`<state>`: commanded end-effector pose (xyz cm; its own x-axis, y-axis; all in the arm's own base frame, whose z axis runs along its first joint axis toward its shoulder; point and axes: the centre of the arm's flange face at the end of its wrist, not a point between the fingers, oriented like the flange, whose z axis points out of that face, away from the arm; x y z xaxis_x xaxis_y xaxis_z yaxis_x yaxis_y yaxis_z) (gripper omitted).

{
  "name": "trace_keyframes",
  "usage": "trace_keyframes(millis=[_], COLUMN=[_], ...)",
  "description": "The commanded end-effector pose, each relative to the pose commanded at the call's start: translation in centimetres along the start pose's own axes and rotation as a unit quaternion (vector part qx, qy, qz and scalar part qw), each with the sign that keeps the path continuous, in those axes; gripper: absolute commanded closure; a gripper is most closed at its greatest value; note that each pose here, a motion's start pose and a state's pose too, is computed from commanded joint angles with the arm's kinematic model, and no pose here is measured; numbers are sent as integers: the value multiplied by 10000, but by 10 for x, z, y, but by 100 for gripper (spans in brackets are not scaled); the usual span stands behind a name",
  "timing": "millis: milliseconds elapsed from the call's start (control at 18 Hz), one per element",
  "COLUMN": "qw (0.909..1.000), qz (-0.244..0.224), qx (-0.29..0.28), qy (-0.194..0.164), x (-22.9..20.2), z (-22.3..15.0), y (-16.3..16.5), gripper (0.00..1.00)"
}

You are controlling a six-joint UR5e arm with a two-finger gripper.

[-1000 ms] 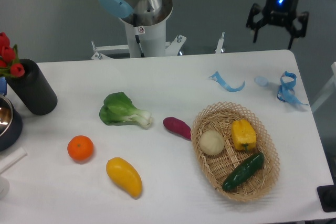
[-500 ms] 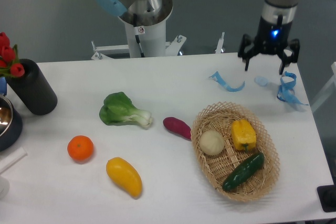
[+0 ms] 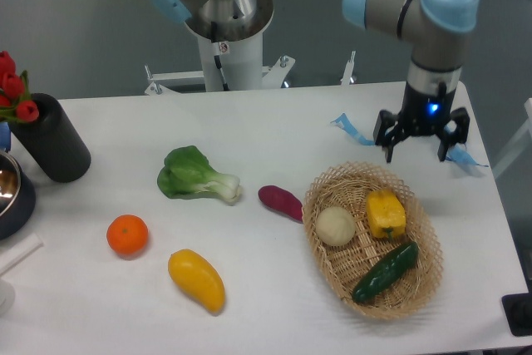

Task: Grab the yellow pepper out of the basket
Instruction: 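Move the open gripper down toward the yellow bell pepper in the basket, then lower around the yellow pepper and close the gripper on it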

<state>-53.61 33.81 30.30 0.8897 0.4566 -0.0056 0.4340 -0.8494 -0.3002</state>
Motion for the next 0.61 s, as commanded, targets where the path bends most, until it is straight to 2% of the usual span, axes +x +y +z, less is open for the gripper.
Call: trace_keyframes(millis=[167, 333, 611], qw=[9998, 9996, 9994], qz=[-170, -72, 108], qx=[-88, -253, -324], qy=[74, 76, 106], x=[5, 16, 19], z=[27, 44, 52], y=[-22, -26, -22], gripper=[0, 0, 0])
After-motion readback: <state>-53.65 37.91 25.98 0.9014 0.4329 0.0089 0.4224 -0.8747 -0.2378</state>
